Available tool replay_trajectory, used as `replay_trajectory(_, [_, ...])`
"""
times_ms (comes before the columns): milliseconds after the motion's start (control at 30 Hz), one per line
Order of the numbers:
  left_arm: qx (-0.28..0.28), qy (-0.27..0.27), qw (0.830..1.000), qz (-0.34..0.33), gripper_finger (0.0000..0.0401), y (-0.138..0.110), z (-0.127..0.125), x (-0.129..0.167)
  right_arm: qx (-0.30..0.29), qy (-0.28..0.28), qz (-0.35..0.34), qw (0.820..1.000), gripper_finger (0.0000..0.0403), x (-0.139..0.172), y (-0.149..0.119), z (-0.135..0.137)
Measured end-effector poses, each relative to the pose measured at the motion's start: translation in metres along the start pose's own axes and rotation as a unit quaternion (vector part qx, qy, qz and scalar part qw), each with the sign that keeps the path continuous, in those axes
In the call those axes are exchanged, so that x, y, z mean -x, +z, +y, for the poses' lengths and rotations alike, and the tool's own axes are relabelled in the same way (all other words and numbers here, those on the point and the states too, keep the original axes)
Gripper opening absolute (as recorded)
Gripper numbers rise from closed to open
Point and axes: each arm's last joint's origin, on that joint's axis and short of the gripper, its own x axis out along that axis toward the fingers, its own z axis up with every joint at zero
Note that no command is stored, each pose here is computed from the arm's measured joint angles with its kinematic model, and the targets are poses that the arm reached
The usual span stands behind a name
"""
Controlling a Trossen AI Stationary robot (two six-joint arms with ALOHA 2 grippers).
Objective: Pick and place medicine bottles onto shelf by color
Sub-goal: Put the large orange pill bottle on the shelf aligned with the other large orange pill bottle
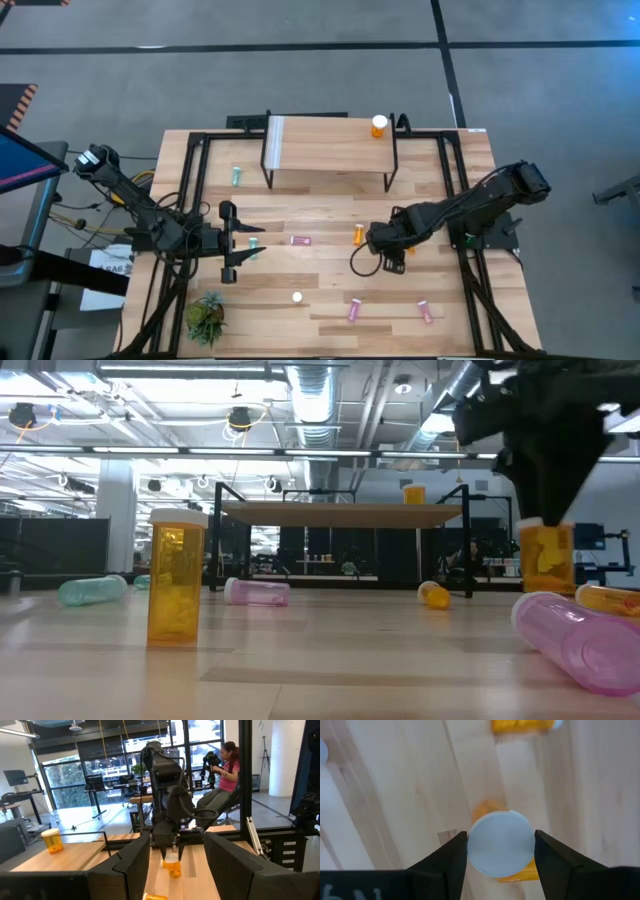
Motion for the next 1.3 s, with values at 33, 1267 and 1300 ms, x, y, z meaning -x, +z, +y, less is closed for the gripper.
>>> replay_trajectory(33, [0.0,0.0,1.0,0.0,0.0179,0.0,0.0,0.0,0.0,0.001,-0.002,1.0,0.0208,0.003,0.003,-0.002])
replay_trajectory(1267, [0.003,-0.004,1.0,-0.002,0.0179,0.0,0.001,-0.002,-0.172,-0.04,-0.14,0.974,0.0215,0.133,0.062,-0.202])
replay_trajectory(1300, [0.003,-0.006,1.0,-0.002,0.0179,0.0,0.002,-0.002,-0.182,-0.042,-0.139,0.972,0.0215,0.133,0.061,-0.206])
